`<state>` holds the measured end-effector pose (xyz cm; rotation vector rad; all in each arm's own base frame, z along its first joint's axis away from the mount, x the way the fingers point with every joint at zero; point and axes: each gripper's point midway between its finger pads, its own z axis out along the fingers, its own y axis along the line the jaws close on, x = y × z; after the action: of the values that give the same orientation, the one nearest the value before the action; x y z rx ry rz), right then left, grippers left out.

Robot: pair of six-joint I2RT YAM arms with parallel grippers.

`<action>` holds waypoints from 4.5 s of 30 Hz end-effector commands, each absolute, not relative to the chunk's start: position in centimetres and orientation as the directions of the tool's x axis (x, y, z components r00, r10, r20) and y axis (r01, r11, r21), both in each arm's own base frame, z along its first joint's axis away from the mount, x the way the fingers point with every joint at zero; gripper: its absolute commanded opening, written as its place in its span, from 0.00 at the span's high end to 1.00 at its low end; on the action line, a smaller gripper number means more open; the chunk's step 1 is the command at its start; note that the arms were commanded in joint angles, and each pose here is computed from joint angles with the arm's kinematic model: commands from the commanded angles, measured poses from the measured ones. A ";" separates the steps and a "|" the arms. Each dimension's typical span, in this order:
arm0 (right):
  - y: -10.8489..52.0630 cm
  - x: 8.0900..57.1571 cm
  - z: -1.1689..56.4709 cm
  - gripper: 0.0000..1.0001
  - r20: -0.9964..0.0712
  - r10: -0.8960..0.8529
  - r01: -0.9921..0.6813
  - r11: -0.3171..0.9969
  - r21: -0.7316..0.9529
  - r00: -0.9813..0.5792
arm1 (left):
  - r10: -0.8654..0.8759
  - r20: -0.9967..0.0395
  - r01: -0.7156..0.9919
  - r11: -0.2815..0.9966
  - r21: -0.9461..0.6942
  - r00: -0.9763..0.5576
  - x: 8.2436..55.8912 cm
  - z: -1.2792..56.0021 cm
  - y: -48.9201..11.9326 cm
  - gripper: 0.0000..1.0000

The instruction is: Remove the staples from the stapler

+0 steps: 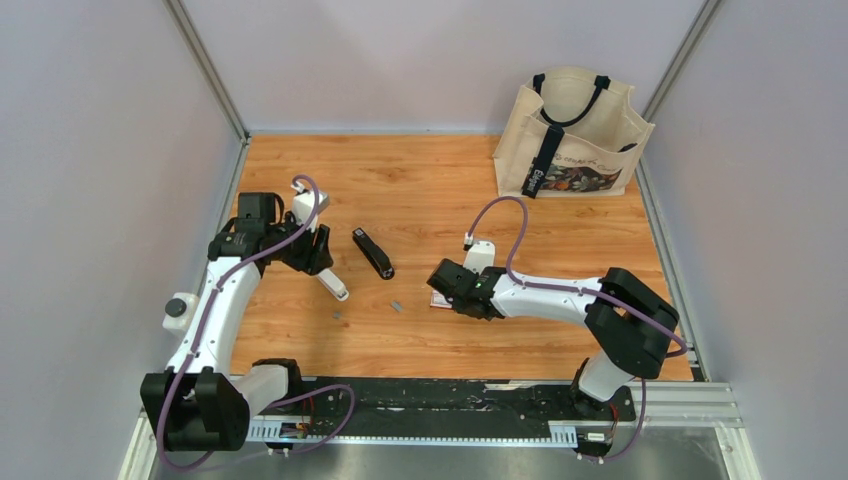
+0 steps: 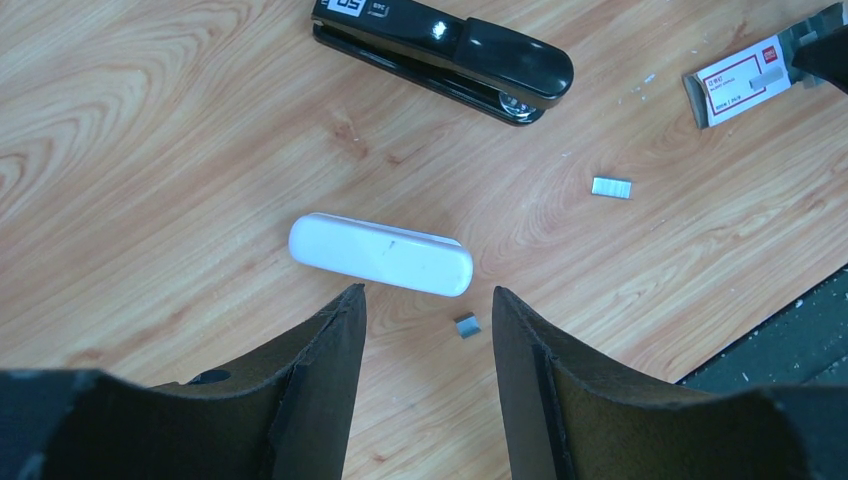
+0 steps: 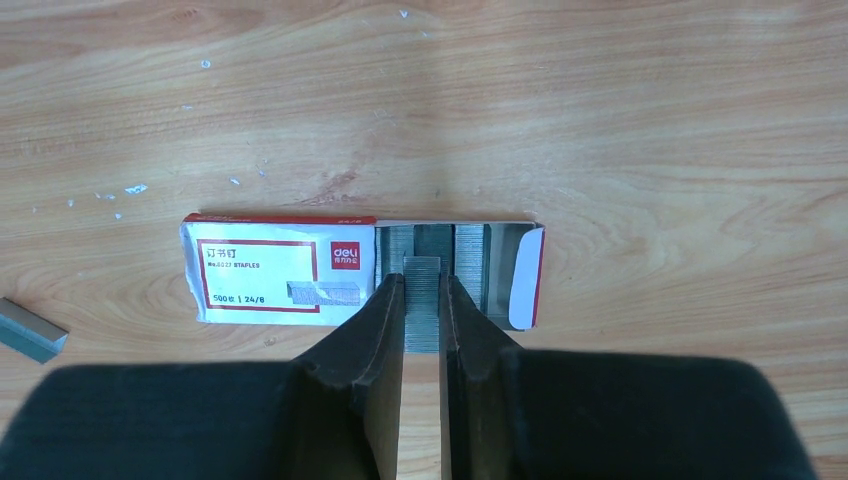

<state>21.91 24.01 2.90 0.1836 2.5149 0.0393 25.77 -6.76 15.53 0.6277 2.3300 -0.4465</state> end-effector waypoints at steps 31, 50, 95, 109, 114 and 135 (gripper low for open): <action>25.2 23.3 4.7 0.85 -0.624 0.193 0.108 0.979 0.172 -0.757 | 0.329 -0.705 0.570 0.811 -0.130 -0.629 25.5 15.3 -7.1 0.42; 25.6 23.4 4.2 0.83 -0.613 0.168 0.095 0.984 0.151 -0.772 | 0.336 -0.703 0.570 0.813 -0.120 -0.626 25.5 15.2 -6.9 0.42; 25.5 20.7 5.1 0.94 -0.597 0.137 0.015 0.979 0.206 -0.790 | 0.348 -0.703 0.578 0.809 -0.109 -0.620 25.2 15.4 -6.8 0.41; 25.9 21.3 4.0 0.96 -0.560 0.133 0.020 0.979 0.203 -0.817 | 0.348 -0.704 0.578 0.809 -0.108 -0.619 25.3 15.4 -6.8 0.41; 26.2 21.5 4.3 0.96 -0.568 0.136 0.013 0.976 0.216 -0.812 | 0.347 -0.702 0.580 0.806 -0.115 -0.622 25.2 15.2 -6.9 0.41; 25.6 21.5 6.0 0.94 -0.613 0.174 -0.009 0.959 0.283 -0.771 | 0.348 -0.692 0.579 0.806 -0.124 -0.633 24.9 14.3 -6.9 0.41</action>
<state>21.00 25.63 4.49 0.0947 2.4880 0.3044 24.75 -6.70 13.88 0.6527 2.3465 -0.4477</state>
